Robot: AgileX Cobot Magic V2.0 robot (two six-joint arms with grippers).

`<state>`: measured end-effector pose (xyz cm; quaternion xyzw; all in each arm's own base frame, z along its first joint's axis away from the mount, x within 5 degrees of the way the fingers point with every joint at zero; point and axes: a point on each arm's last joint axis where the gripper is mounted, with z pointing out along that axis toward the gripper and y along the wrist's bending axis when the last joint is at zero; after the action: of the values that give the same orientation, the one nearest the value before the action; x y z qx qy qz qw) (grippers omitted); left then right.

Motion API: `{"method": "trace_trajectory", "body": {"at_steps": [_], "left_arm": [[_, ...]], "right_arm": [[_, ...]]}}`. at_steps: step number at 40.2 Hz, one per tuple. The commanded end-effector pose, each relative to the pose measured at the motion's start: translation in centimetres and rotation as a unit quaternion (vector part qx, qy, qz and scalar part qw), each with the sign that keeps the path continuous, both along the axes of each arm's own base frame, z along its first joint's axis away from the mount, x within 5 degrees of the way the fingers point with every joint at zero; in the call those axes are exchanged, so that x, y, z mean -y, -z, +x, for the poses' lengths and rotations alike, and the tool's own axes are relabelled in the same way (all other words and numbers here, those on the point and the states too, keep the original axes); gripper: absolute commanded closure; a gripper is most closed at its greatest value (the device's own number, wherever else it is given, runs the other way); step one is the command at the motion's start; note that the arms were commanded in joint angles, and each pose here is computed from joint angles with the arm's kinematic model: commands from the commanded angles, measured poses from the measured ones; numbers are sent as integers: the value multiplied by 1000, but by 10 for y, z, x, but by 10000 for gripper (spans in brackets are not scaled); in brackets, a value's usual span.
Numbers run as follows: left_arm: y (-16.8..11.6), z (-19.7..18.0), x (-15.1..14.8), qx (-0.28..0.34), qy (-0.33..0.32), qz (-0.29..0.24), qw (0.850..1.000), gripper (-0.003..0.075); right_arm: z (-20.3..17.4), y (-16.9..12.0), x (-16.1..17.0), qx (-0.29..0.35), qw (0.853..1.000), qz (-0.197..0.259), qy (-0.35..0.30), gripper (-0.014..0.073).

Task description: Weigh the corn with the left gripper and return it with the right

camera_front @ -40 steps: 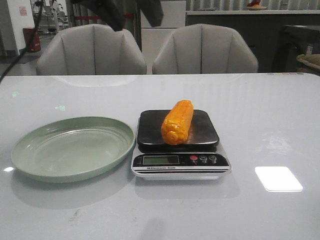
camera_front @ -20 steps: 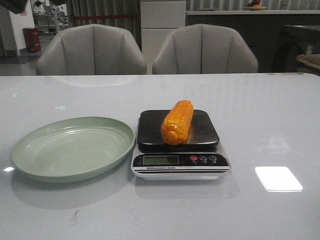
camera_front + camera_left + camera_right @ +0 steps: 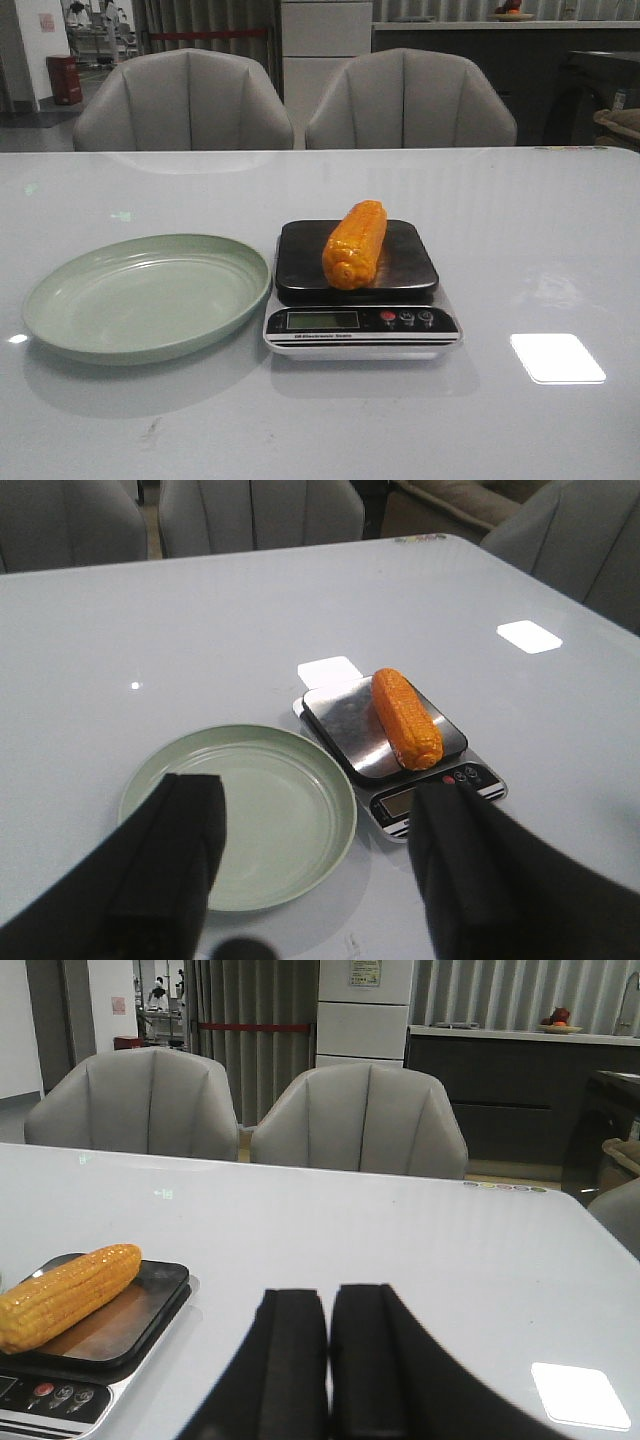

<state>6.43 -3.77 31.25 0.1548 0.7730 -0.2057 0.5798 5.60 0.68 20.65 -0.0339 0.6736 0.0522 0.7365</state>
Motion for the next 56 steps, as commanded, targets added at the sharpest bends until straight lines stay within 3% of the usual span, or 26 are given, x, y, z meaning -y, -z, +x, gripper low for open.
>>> {"method": "trace_trajectory", "body": {"at_steps": [1, 6, 11, 14, 35, 43, 50, 56], "left_arm": [[-6, -13, -9, 70, 2, -29, 997, 264], [3, -26, -17, 99, 3, -38, 994, 359], [5, -34, -23, 116, 2, -51, 992, 621], [5, -36, -24, 119, 2, -52, 992, 582], [6, -36, -24, 115, 1, -50, 992, 588], [6, -36, -24, 115, 1, -50, 992, 588], [6, -36, -24, 115, 1, -50, 992, 589], [6, -36, -24, 115, 1, -50, 992, 589]], "right_arm": [[-2, -6, 1, 45, 999, -3, 6, 402], [-2, -6, 1, 45, 999, -3, 6, 402], [-2, -6, 1, 45, 999, -3, 6, 402], [-2, -6, 1, 45, 999, -3, 6, 402], [-2, -7, 1, 46, 999, -3, 6, 402], [-6, -23, 2, 114, 993, 12, 8, 402], [-4, -52, 1, 77, 997, 14, 3, 402], [12, -80, -2, -11, 1000, 3, -1, 402]]}}
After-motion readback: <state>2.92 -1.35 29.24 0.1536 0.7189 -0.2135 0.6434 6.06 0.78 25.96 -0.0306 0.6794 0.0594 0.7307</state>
